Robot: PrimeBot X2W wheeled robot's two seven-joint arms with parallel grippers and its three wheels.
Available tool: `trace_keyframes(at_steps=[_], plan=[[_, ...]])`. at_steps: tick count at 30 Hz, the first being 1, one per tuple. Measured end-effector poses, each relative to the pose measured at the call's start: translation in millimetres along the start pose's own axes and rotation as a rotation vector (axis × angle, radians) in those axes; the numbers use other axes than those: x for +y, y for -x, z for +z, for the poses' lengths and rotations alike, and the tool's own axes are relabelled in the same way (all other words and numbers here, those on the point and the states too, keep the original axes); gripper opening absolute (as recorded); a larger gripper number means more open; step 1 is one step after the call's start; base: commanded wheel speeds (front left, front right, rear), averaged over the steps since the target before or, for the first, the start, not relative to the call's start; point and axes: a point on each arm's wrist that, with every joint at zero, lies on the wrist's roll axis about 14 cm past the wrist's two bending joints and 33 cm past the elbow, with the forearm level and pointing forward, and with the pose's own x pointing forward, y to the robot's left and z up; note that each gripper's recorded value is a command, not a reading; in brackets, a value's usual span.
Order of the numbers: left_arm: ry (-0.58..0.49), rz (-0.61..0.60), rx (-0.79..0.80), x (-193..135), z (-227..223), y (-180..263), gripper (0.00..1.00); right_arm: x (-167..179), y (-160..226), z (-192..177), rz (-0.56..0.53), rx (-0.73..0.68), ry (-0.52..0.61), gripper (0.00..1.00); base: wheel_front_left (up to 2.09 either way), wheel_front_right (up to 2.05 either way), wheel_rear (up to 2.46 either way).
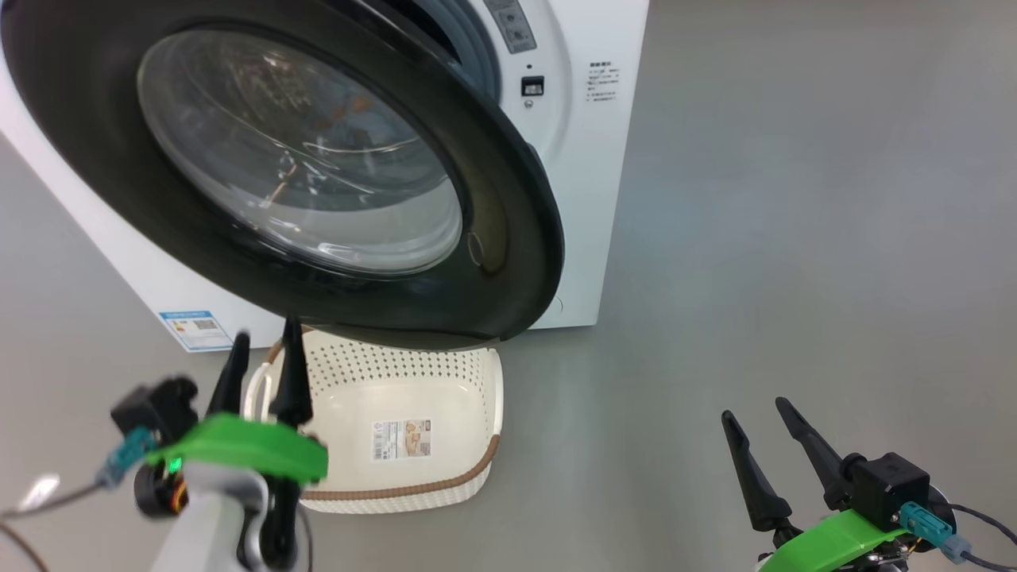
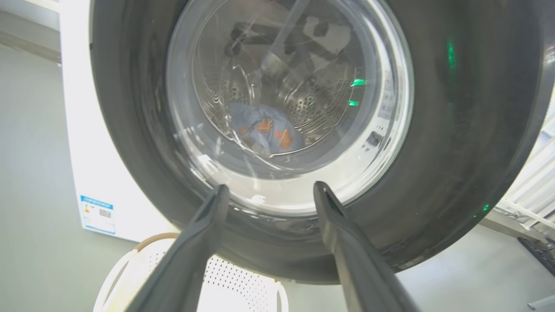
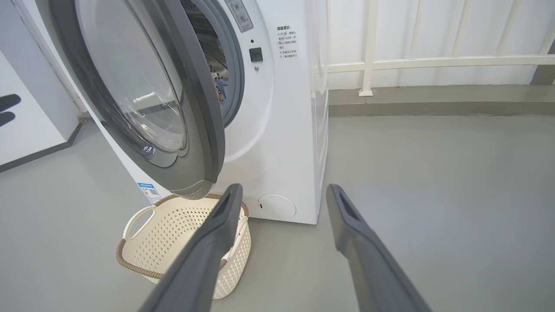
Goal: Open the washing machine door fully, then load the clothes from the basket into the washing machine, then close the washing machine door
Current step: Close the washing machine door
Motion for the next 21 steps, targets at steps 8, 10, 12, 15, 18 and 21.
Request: trace_keyframes(at_steps=[8, 10, 12, 15, 18, 21], plan=[[-0.085, 0.103, -0.027, 32, -3, 40, 1.0, 7, -3, 9, 0.018, -0.026, 0.002, 1.0, 0.0, 0.0, 0.0], [-0.103, 0.113, -0.024, 36, -5, 47, 1.0, 9, -3, 10, 0.023, -0.03, 0.0, 1.0, 0.0, 0.0, 0.0], [-0.125, 0.116, -0.027, 37, -4, 53, 1.0, 11, -3, 11, 0.028, -0.033, -0.001, 1.0, 0.0, 0.0, 0.0], [-0.144, 0.107, -0.026, 37, -6, 62, 1.0, 12, 1, 10, 0.027, -0.032, -0.003, 1.0, 0.0, 0.0, 0.0], [-0.174, 0.113, -0.014, 40, -11, 72, 1.0, 11, 3, 14, 0.024, -0.044, -0.001, 1.0, 0.0, 0.0, 0.0], [-0.182, 0.126, -0.02, 45, -10, 82, 1.0, 10, 5, 18, 0.02, -0.054, 0.002, 1.0, 0.0, 0.0, 0.0]])
